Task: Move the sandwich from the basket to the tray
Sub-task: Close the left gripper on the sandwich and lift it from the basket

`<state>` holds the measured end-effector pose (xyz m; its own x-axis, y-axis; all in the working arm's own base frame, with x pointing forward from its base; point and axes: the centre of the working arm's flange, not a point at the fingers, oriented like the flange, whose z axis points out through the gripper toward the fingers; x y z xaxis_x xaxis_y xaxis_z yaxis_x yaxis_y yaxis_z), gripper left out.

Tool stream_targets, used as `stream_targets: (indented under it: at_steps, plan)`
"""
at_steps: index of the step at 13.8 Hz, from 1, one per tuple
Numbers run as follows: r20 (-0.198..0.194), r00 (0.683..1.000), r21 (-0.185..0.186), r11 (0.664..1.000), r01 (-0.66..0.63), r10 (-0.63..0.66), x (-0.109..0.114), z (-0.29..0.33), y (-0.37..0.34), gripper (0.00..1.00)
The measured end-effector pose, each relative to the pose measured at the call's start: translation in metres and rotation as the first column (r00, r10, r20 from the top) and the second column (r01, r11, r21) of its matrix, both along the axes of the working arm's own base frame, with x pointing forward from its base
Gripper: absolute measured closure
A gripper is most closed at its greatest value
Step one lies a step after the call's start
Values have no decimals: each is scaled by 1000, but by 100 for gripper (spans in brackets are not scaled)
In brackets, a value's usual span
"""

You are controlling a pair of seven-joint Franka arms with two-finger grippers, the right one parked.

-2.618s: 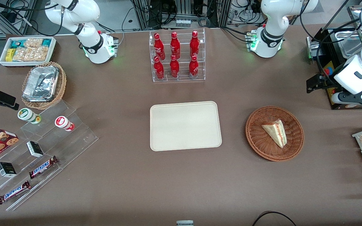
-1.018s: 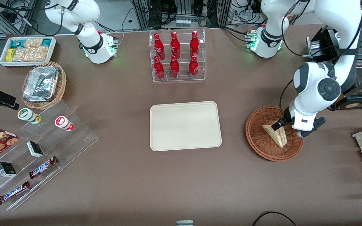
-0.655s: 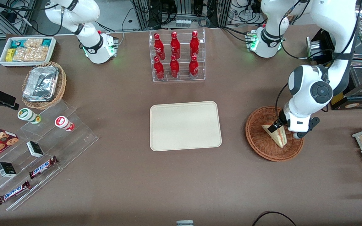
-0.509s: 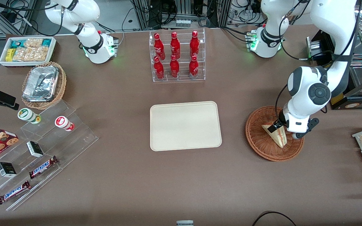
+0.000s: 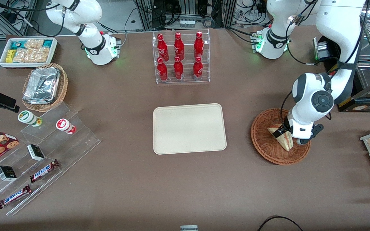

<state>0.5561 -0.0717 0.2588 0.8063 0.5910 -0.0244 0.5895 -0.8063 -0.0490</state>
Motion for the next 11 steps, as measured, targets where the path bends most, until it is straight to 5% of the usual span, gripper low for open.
stream_targets:
  at_steps: [3, 8, 11]
  plan:
    - [-4, 1000, -1, 1000, -10, 10, 1, -9, 2, 4]
    - [-10, 1000, 0, 1000, -30, 30, 1, -14, 3, 59]
    - [-32, 999, 8, 1000, -29, 29, 2, -8, 3, 68]
